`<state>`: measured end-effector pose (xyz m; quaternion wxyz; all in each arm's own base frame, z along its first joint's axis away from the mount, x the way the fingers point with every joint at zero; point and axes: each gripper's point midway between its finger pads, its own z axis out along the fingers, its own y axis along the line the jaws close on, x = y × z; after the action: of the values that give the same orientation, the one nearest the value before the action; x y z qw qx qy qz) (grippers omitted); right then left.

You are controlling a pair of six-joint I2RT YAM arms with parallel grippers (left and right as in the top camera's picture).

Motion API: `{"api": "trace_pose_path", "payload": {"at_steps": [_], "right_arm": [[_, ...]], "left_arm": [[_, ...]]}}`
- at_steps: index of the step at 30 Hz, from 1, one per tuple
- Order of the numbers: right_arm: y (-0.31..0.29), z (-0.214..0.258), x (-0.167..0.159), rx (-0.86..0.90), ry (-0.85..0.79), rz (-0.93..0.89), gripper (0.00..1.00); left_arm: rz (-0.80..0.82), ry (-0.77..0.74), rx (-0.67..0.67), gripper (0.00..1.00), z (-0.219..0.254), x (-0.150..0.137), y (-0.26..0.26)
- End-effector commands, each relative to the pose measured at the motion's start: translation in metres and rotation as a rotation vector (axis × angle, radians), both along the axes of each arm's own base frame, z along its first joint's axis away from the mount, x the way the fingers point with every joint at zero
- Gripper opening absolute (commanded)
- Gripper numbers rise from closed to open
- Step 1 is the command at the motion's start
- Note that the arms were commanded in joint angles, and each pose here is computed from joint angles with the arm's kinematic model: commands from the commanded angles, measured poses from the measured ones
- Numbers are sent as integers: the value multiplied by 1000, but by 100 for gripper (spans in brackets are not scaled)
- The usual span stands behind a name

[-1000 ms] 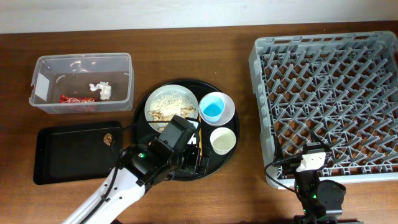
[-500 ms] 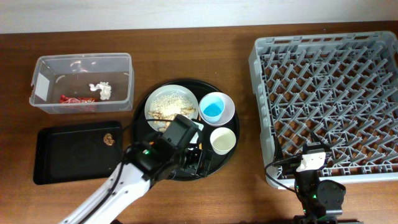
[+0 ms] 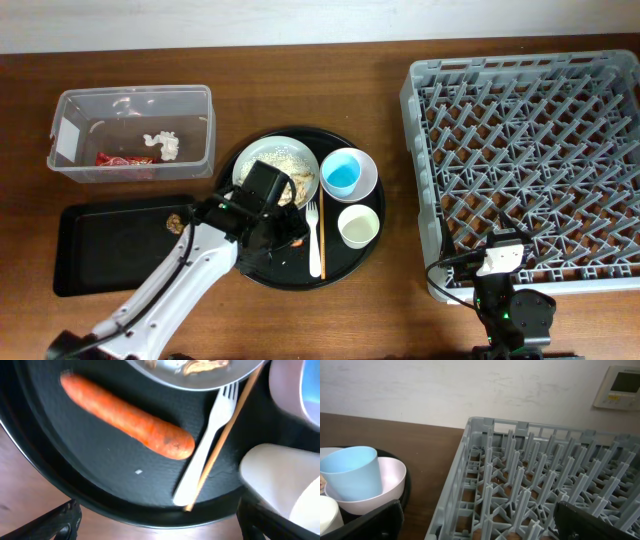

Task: Sort waste into correct bins and load items into the dishwasher rack
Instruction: 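Reach the left gripper to the carrot and grasp it, then carry the carrot left and set it on the black tray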

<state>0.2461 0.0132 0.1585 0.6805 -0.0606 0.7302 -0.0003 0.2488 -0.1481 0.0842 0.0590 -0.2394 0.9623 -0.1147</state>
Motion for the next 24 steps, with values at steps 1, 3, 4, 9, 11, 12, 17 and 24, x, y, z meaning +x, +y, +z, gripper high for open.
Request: {"api": "trace_pose_path", "payload": {"at_steps": [1, 3, 4, 9, 11, 12, 17, 24], "right_arm": [[1, -3, 0, -7, 4, 2, 99], [1, -3, 0, -7, 4, 2, 99], [1, -3, 0, -7, 4, 2, 99], [1, -3, 0, -7, 4, 2, 99], [1, -3, 0, -7, 4, 2, 99], [1, -3, 0, -7, 4, 2, 99], [1, -3, 0, -7, 4, 2, 99], [1, -3, 0, -7, 4, 2, 99]], "left_arm": [[298, 152, -22, 99, -27, -15, 2], [326, 78, 62, 99, -37, 3, 15], [329, 77, 65, 99, -42, 6, 14], [402, 34, 170, 99, -55, 23, 44], [406, 49, 156, 99, -56, 22, 44], [401, 61, 140, 99, -57, 20, 40], [438, 129, 141, 98, -72, 10, 39], [431, 149, 104, 78, -90, 7, 32]]}}
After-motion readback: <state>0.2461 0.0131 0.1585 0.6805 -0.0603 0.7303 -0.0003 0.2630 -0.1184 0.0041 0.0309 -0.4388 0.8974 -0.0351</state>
